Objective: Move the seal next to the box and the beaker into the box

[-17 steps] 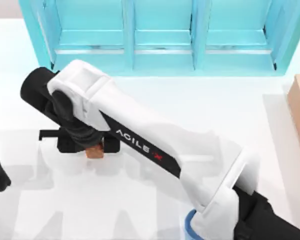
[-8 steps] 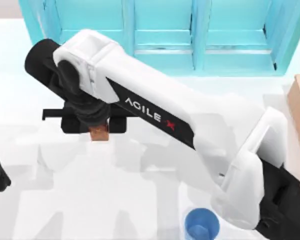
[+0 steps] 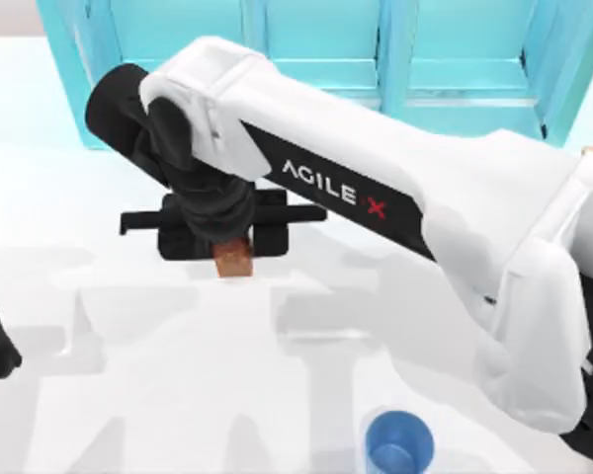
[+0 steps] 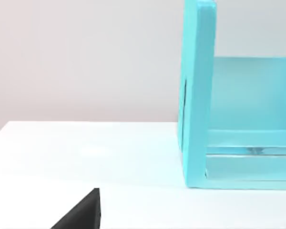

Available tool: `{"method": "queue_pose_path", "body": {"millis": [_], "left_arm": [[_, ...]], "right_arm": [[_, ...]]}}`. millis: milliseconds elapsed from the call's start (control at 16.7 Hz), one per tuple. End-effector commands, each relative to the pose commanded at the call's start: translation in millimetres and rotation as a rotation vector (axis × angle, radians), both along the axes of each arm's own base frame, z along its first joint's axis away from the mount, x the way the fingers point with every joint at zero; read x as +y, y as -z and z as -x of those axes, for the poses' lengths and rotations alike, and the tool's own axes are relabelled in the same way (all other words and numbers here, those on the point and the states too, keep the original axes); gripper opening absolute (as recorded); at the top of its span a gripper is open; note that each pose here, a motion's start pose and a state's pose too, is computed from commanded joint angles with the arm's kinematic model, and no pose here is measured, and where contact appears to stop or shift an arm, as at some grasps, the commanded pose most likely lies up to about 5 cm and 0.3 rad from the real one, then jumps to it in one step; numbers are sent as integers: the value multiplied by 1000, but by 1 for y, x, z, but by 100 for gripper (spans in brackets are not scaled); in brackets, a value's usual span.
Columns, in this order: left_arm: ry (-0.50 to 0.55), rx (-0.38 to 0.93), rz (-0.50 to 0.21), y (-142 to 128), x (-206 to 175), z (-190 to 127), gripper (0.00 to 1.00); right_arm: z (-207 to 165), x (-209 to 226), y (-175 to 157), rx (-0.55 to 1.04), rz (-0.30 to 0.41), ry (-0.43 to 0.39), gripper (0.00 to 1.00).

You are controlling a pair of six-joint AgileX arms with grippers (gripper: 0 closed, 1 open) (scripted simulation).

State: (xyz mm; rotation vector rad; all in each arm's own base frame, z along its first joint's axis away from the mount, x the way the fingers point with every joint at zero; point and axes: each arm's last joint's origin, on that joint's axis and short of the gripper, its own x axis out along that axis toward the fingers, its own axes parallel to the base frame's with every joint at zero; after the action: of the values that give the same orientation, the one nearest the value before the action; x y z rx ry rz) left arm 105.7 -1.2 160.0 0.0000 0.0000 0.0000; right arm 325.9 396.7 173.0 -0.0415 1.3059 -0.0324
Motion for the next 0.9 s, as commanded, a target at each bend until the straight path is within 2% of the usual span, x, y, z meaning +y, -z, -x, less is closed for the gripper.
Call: {"method": "queue_pose_path", "body": {"millis": [240,540,900], "left_arm": [[0,0,0,0,0,0,100],[0,0,0,0,0,0,100],[0,0,0,0,0,0,100]], "right_arm": [[6,-23,-12,9,10,0,0],[14,-51,-39,-27,-38,5,0],[17,-52,-42,-32,-45,2,0]]}}
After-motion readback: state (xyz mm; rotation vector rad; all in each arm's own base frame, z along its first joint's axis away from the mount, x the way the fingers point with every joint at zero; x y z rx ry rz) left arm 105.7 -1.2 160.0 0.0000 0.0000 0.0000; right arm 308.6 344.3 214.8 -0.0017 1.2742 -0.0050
